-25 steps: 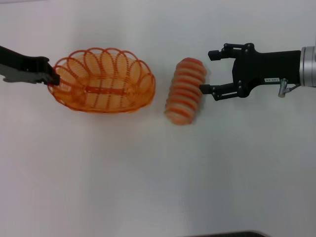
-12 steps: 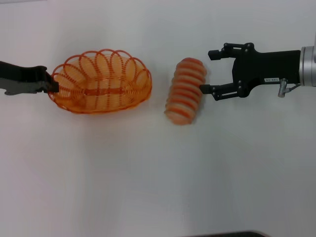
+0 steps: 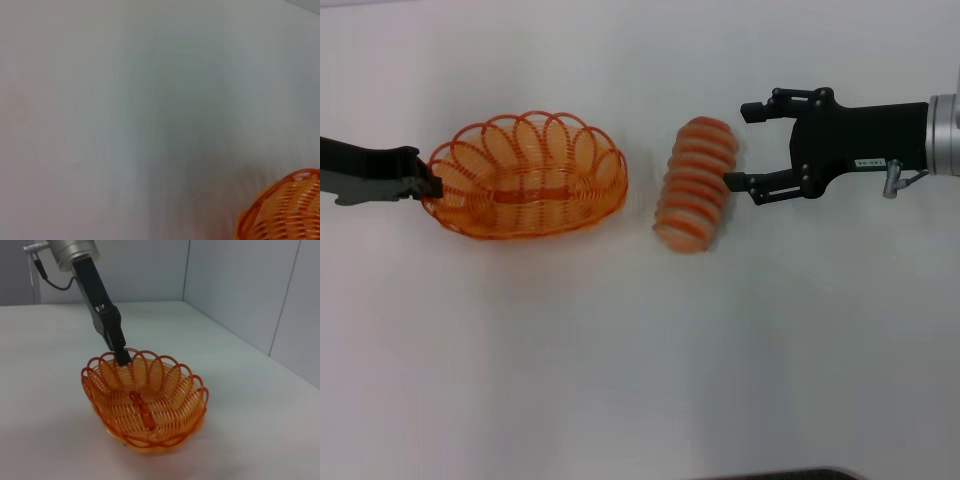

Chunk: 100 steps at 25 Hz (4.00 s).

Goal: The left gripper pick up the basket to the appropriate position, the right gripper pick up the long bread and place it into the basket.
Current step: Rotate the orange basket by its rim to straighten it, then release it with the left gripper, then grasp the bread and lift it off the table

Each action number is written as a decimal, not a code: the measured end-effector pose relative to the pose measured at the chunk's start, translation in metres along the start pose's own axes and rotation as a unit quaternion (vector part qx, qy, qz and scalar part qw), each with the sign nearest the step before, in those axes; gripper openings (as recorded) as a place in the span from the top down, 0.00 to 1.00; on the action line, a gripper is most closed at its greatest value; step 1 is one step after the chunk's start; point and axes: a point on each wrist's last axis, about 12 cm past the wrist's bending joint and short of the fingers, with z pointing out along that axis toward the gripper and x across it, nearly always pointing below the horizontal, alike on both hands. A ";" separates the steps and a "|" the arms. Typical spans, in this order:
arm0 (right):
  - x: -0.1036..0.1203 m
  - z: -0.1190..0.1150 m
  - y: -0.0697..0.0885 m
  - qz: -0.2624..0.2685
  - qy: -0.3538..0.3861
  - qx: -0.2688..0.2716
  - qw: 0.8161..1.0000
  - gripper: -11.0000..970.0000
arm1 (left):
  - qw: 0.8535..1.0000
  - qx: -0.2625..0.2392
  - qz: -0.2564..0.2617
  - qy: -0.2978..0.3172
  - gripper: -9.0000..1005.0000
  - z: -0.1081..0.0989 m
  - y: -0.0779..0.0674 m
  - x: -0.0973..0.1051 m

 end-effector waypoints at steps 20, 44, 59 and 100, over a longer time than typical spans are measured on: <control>-0.001 0.002 0.001 -0.005 -0.001 -0.002 1.000 0.06 | 1.000 0.000 -0.005 0.005 0.93 0.005 0.002 0.003; 0.000 0.002 0.002 -0.006 0.001 -0.003 1.000 0.06 | 1.000 0.001 -0.003 0.008 0.90 0.004 0.002 0.003; 0.001 0.002 0.003 -0.008 0.000 -0.005 1.000 0.06 | 1.000 -0.001 -0.008 0.012 0.54 0.002 0.004 0.004; 0.004 -0.005 0.000 0.042 -0.021 0.022 0.999 0.06 | 0.895 0.219 0.295 -0.254 0.27 -0.079 0.027 0.016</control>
